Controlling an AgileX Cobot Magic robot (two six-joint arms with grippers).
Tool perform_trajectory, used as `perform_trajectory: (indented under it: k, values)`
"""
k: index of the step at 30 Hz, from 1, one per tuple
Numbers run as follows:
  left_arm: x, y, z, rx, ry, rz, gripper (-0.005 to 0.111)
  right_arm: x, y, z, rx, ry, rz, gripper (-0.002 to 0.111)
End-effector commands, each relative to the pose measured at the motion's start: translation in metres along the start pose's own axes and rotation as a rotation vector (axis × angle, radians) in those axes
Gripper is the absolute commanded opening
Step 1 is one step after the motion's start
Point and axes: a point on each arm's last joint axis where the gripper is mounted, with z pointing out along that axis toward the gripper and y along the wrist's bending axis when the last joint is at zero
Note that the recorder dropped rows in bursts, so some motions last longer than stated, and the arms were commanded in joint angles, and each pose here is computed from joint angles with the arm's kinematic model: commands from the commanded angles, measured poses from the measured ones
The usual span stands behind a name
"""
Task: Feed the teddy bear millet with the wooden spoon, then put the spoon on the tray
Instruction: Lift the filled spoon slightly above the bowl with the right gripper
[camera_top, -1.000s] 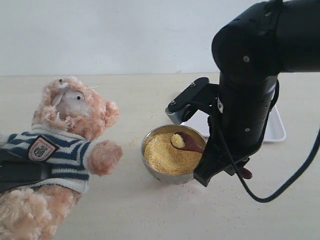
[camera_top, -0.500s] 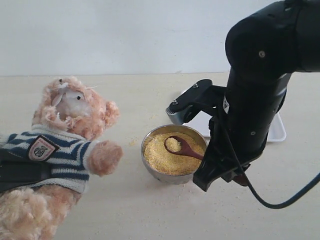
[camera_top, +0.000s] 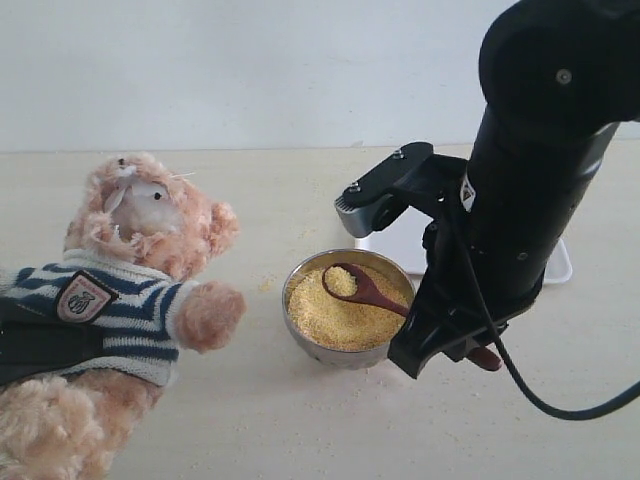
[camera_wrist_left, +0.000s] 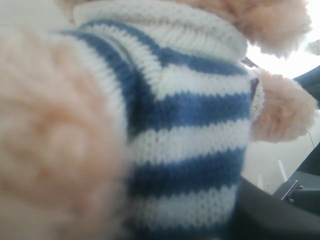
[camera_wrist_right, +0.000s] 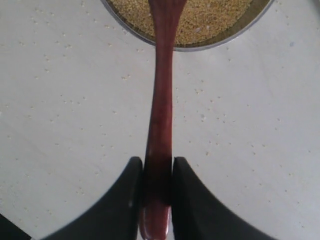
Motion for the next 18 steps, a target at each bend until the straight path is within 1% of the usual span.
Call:
perform_trajectory:
  k: [1,5,8,10,14,16,18]
  values:
    - [-0.0001,-0.0015,0.0001,0.021,-0.009,-0.007,0.005,0.0015,-0.0024,-0.0042,0.005,-0.011,-0.002,0.0]
    - [-0.0001,-0.0015,0.0001,0.021,-0.009,-0.007,0.005,0.0024,-0.0006,-0.0053,-0.014,-0.01,0.004,0.0]
    - [-0.0001,-0.0015,0.0001,0.021,-0.009,-0.007,0.005,0.0022,-0.0028,-0.0059,0.011,-0.015,-0.011,0.0]
    - [-0.0001,-0.0015,0.0001,0.021,-0.009,-0.007,0.005,0.0023,-0.004,-0.0059,0.024,-0.014,0.014,0.0]
    - [-0.0001,-0.0015,0.0001,0.021,-0.009,-0.003,0.005,0.0022,0.0006,-0.0059,-0.017,-0.014,-0.002,0.0]
    - [-0.0001,-0.0015,0.0001,0.021,-0.009,-0.002,0.005,0.0019,-0.0023,-0.0059,0.016,-0.017,-0.002,0.0]
    - [-0.0001,-0.0015,0.0001,0.021,-0.009,-0.002,0.005,0.0023,-0.0023,-0.0059,0.008,-0.014,0.021,0.0]
